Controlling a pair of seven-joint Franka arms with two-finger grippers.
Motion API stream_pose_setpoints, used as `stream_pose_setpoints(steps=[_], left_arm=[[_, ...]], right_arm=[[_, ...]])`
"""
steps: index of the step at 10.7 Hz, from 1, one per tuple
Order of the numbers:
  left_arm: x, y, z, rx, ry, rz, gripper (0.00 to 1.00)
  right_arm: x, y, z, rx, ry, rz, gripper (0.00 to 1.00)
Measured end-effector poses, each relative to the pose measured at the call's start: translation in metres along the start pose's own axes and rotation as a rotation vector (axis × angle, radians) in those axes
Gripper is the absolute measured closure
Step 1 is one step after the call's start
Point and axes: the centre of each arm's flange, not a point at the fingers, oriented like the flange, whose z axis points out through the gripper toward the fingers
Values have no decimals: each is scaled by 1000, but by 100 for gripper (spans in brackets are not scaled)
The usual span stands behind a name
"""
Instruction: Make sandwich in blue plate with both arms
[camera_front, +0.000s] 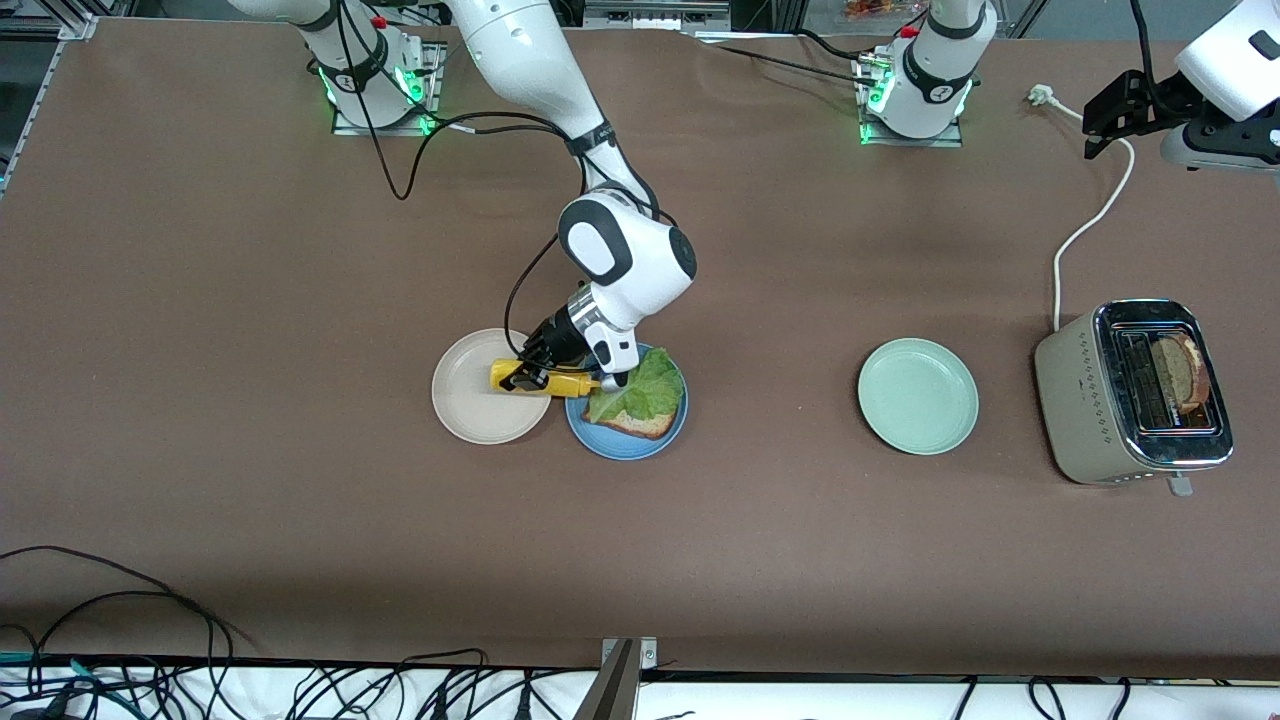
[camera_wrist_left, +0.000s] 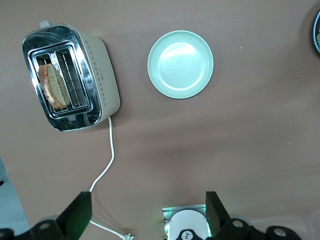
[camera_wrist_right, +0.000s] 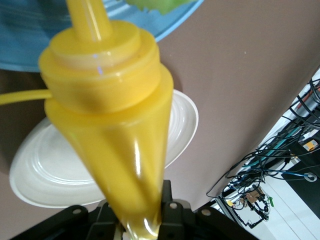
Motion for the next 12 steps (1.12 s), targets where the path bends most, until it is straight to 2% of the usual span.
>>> stream_pose_setpoints(steps=[5,7,8,9,12], left_arm=[[0,0,0,0,0,0,0],[0,0,0,0,0,0,0],[0,0,0,0,0,0,0],[0,0,0,-1,0,0,0],[0,0,0,-1,0,0,0]], right_arm=[[-3,4,3,-16,-22,8,74],[-16,28,6,42,23,49,74],[-29,50,13,86,70,69,74],[-49,76,26,158,132,84,74],[-117,141,63,461,364,181,74]])
